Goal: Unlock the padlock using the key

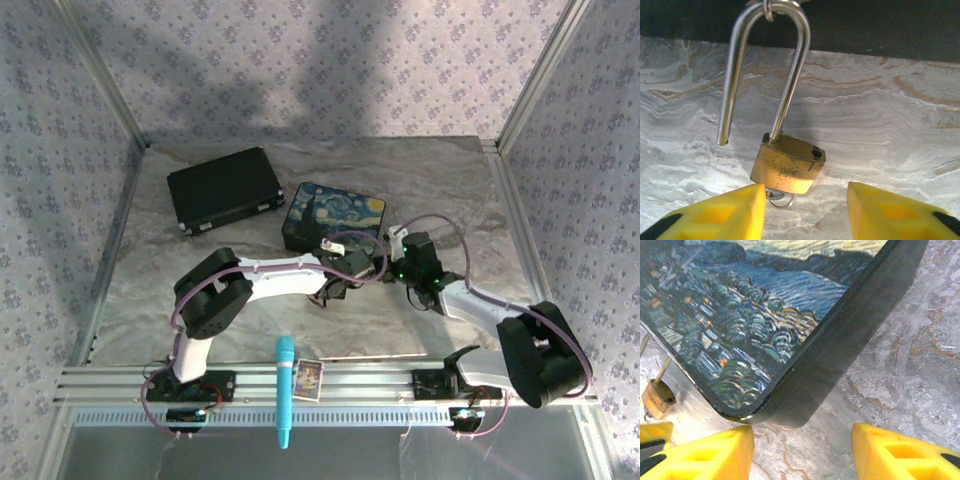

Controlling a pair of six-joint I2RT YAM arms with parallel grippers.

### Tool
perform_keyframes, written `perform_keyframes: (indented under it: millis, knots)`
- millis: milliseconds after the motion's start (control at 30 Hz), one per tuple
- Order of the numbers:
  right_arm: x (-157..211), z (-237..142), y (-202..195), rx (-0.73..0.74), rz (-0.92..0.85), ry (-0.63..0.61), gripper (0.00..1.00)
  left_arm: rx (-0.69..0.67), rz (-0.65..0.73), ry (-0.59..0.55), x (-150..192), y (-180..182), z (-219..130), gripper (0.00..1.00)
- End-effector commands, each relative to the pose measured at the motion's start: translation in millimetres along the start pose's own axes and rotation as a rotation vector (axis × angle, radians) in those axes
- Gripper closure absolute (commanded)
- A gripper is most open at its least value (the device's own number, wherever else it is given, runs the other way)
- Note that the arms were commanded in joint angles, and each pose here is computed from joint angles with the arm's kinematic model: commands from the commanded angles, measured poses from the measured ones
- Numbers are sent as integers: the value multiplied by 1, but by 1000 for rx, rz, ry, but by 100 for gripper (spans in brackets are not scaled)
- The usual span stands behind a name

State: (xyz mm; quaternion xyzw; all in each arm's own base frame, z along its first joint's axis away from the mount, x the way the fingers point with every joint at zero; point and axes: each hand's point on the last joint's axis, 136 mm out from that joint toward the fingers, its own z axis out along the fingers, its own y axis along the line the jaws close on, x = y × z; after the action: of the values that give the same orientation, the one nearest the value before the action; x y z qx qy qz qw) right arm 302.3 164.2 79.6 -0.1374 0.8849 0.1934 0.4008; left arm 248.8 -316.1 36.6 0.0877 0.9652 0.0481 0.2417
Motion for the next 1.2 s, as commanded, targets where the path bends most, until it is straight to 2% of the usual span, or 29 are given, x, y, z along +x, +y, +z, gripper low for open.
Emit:
perform_keyframes:
  millis: [0, 33, 67, 133, 267, 333, 400, 533, 633, 733, 867, 1033, 1167]
  knots:
    - [-9, -10, -2, 12, 27, -40, 37, 57, -20, -58, -17, 3, -31, 34]
    - [-12, -14, -1, 10, 45, -44, 16, 64, -24, -81, -23, 7, -38, 26]
    - [-13, -19, 1, 8, 70, -41, 1, 83, -35, -107, -30, 11, -48, 17]
    - [-18, -27, 5, 1, 106, -36, 1, 119, -58, -153, -41, 21, -64, 2]
    - [-24, -42, 26, -28, 150, -37, 1, 186, -141, -237, -60, 54, -95, 0]
    - [-23, -46, 37, 24, 159, -34, 1, 201, -183, -254, -65, 72, -103, 0]
    - [-18, -45, 51, 68, 171, -6, 1, 200, -222, -267, -67, 90, -106, 0]
    - [-7, -27, 82, 123, 207, 68, 8, 188, -284, -253, -62, 121, -99, 0]
    - [-5, -6, 107, 154, 135, 95, 15, 202, -320, -232, -57, 130, -95, 0]
    - [-3, 16, 128, 151, 99, 129, 16, 210, -334, -233, -52, 135, -94, 0]
    - [9, 45, 138, 164, 95, 174, 22, 196, -335, -225, -46, 140, -91, 0]
    - [25, 63, 132, 260, 60, 220, 37, 245, -375, -210, -38, 137, -88, 0]
    - [34, 75, 133, 253, 77, 241, 37, 300, -409, -215, -35, 131, -87, 0]
